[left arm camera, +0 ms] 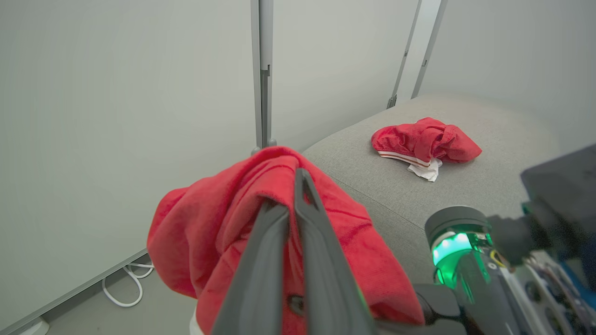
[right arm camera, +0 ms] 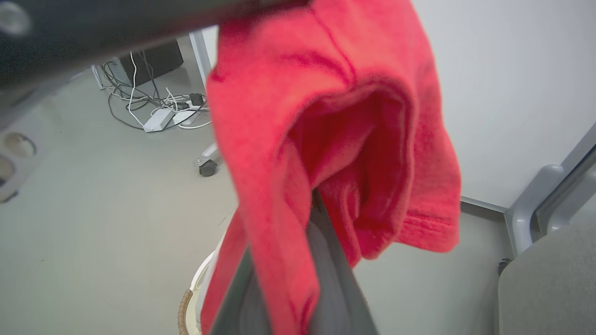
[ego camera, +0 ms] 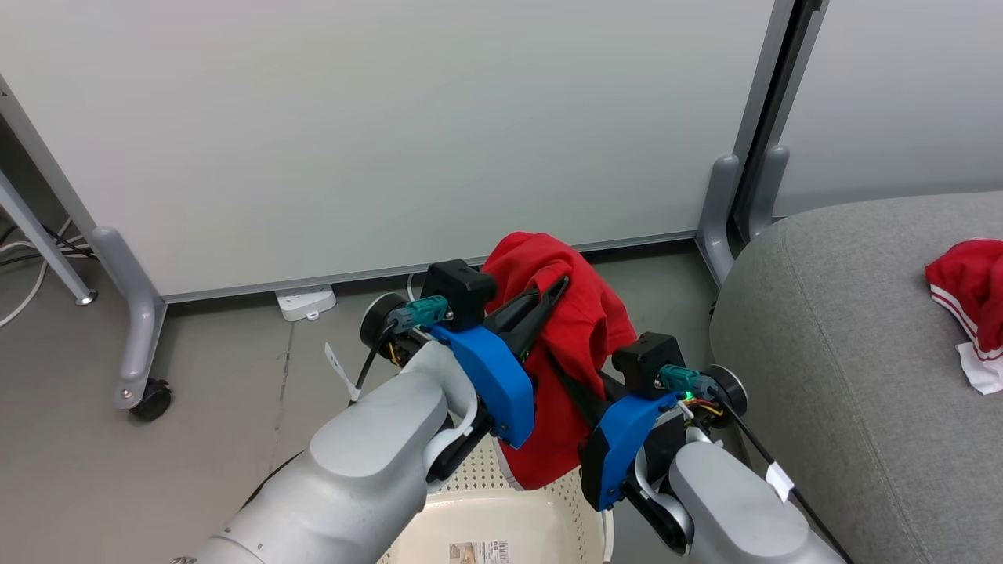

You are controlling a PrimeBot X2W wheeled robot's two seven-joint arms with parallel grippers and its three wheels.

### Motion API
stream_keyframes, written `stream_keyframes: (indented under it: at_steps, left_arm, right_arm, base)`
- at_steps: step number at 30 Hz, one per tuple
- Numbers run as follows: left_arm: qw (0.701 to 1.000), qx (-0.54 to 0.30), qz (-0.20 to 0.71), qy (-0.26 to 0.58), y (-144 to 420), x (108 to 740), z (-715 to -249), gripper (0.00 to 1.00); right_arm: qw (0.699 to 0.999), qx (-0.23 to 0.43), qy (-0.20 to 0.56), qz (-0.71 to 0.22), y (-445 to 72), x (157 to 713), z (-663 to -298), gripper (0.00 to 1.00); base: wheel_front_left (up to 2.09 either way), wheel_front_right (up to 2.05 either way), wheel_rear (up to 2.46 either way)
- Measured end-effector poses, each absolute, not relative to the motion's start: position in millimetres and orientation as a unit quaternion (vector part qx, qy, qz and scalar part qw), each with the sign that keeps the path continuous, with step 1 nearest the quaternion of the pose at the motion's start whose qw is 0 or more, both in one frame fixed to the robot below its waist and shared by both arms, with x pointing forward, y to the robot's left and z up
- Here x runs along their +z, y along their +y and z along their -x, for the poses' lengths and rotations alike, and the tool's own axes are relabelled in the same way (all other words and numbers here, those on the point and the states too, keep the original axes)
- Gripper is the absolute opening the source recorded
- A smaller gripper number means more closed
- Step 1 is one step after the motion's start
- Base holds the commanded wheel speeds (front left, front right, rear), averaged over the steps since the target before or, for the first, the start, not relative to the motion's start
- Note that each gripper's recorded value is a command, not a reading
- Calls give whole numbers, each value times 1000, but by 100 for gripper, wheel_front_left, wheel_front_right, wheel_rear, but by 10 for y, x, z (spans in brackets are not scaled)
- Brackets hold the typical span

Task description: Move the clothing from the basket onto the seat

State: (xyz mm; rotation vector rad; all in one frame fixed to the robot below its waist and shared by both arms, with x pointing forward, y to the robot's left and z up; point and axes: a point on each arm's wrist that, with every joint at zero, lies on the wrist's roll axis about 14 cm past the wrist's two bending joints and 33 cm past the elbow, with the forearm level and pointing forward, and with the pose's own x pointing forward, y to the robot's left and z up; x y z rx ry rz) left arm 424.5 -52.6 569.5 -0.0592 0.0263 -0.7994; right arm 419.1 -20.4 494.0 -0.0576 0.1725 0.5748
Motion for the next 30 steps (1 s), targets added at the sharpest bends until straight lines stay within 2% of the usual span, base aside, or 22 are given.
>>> stream_keyframes:
  at_steps: [1,2,3,14,30]
  left_arm:
    - [921,-389,30,12,-526,5699,-4247,43]
    - [921,-389,31,12,-527,5704,-4248,80]
    - [921,-389,31,11,-529,5706,-4247,100]
    - [923,-380,58,-14,-484,5739,-4152,100]
    - [960,-267,83,-27,315,5295,-3873,100]
  right_arm:
    - [955,283,84,28,-207,4946,-4196,0]
    - [955,282,83,28,-209,4952,-4199,0]
    - [956,282,82,28,-213,4954,-4202,0]
    - [958,273,81,24,-261,4942,-4241,0]
    - [962,261,78,20,-303,4933,-4331,0]
  base:
    - [0,0,0]
    - [0,0,0]
    - [0,0,0]
    - [0,0,0]
    - [0,0,0]
